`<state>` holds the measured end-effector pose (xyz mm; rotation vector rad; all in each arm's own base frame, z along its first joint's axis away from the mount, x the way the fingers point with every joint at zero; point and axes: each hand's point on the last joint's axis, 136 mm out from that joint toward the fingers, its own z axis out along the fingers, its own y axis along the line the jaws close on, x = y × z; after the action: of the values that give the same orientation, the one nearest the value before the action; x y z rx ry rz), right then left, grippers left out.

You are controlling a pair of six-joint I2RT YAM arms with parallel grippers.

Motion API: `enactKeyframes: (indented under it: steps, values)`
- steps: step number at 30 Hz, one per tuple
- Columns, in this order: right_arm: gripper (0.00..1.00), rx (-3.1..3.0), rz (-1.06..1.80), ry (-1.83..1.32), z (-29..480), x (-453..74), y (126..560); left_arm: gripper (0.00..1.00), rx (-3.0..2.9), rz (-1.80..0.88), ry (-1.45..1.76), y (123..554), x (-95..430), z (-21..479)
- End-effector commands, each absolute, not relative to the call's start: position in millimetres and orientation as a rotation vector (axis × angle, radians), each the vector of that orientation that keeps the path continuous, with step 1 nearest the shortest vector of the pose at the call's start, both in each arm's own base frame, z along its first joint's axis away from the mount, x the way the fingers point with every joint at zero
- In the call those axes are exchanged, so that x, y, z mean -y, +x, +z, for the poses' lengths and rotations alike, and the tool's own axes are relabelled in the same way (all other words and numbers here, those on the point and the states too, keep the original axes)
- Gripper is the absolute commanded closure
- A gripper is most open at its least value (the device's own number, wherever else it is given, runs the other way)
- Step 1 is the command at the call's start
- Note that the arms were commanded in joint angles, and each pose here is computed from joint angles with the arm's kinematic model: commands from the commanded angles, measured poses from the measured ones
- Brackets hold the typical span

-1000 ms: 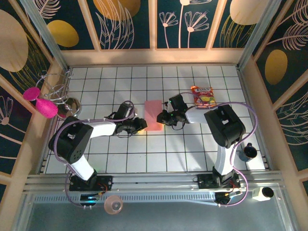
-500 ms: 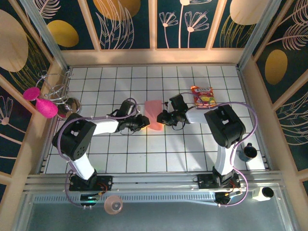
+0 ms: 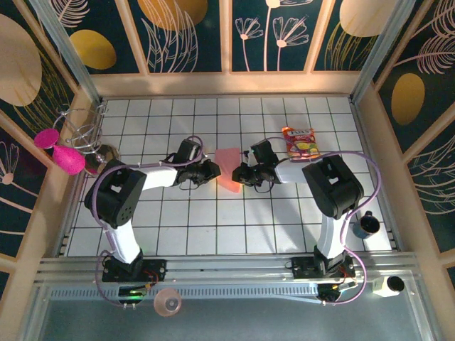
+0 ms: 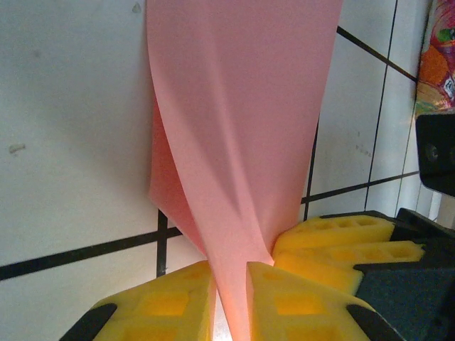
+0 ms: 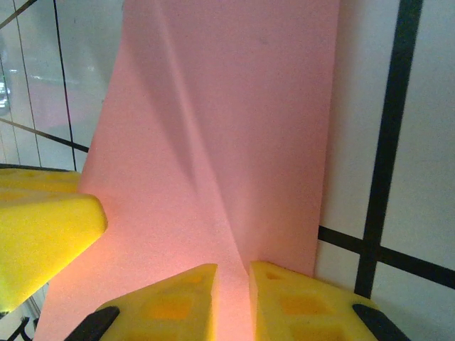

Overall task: Fold a paper plane with a square sheet of paper (pick it up from the middle)
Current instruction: Move the paper to the center of the table, then third fold the triangle at the center of the table.

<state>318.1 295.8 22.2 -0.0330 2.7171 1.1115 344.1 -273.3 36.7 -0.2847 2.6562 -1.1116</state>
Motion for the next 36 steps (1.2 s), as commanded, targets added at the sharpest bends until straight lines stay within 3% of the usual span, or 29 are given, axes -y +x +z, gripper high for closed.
enactKeyframes:
  steps: [1, 8, 16, 22, 31, 36]
  values:
    - [0.8, -2.825, 1.055, 0.004, 3.7, -282.7, 296.4, 0.84, -2.682, -1.088, -0.27, 346.3, 270.8, 30.4]
    - [0.77, -2.744, 1.055, -0.034, 24.6, -286.1, 309.2, 0.95, -2.69, -1.073, -0.291, 346.7, 268.4, 30.9]
    - [0.63, -2.475, 0.864, -0.252, 90.3, -285.8, 337.1, 0.99, -2.654, -1.127, -0.393, 345.0, 267.9, 45.6]
    - [0.56, -2.324, 0.631, -0.466, 102.9, -296.8, 327.1, 1.0, -2.613, -1.193, -0.492, 346.2, 269.7, 62.6]
    - [0.51, -2.091, 0.535, -0.75, 103.2, -333.9, 288.9, 1.0, -2.614, -1.211, -0.557, 345.9, 269.8, 64.3]
    - [0.4, -2.048, 0.532, -0.767, 97.0, -335.2, 281.0, 1.0, -2.616, -1.221, -0.562, 345.5, 270.9, 63.8]
